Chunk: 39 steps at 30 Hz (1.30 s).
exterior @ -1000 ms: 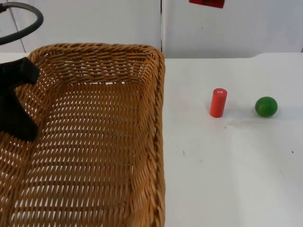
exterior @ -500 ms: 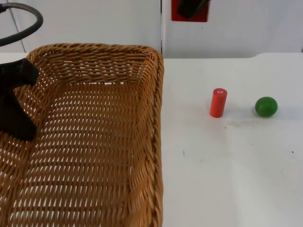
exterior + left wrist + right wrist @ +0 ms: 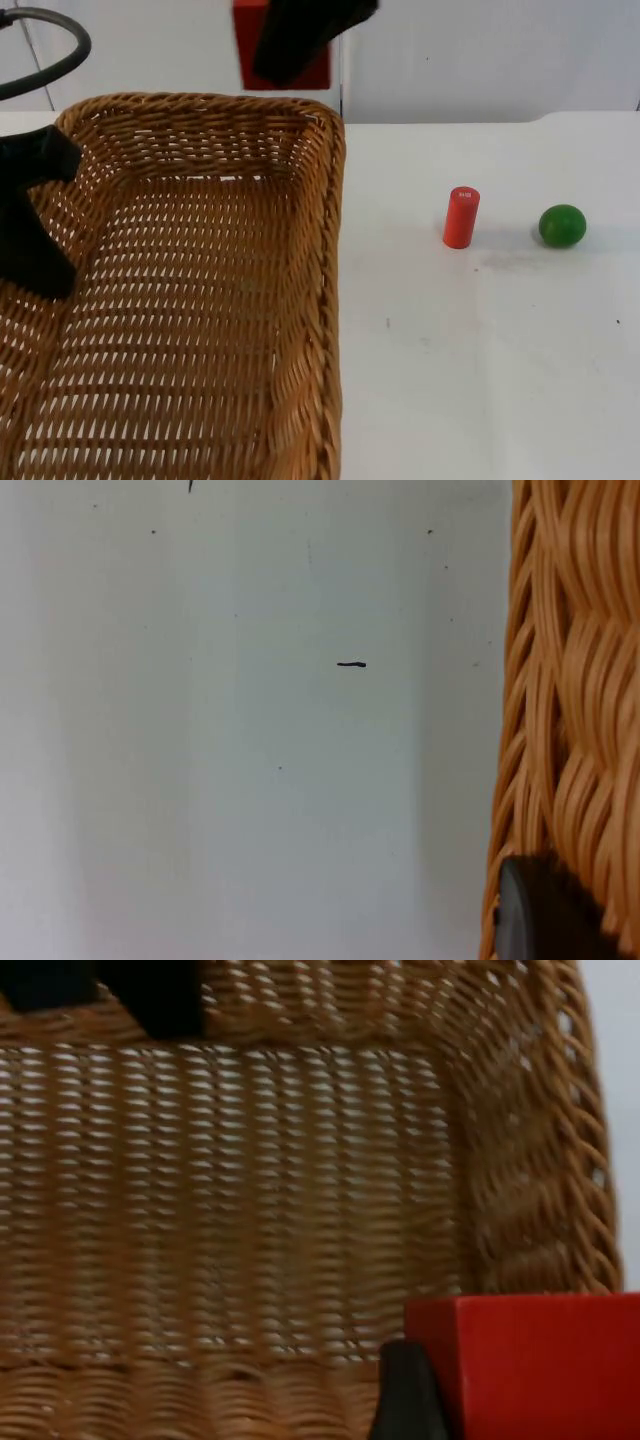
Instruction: Pick up the basket with the left hand and place the object to the left of the red cylinder into the basket with the right hand.
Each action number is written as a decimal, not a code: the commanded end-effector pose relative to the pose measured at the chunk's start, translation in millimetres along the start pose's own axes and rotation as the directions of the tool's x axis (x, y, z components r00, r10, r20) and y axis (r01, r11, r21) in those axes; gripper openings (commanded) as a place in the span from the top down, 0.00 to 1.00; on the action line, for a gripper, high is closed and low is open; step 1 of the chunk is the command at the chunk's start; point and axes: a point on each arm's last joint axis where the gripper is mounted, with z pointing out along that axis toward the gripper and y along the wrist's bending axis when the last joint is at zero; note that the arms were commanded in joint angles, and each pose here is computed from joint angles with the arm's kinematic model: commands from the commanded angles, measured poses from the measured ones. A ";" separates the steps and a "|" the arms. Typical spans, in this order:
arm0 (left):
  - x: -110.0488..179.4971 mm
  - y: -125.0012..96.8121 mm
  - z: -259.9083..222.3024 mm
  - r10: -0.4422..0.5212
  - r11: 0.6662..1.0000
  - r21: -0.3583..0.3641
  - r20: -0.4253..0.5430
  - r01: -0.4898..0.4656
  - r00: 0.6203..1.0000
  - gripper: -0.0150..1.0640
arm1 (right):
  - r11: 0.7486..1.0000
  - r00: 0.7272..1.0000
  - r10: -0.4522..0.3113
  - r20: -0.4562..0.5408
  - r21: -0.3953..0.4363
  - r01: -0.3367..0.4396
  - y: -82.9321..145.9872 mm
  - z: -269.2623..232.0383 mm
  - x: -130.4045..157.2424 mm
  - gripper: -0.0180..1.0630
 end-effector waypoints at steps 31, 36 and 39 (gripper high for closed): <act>-2.6 -2.0 -3.5 0.017 1.000 0.010 0.028 -0.017 0.999 0.99 | 0.987 0.997 0.077 0.020 -0.145 -0.074 10.6 77.8 -8.7 0.98; -2.6 -2.0 -3.5 0.017 1.000 0.010 0.028 -0.017 0.999 0.99 | 0.985 0.997 0.082 0.006 -0.155 -0.080 10.3 87.9 -6.2 0.96; -2.6 -2.0 -3.5 0.017 1.000 0.010 0.028 -0.017 0.999 0.99 | 0.983 0.996 0.085 -0.002 -0.163 -0.084 10.5 92.6 -4.8 0.85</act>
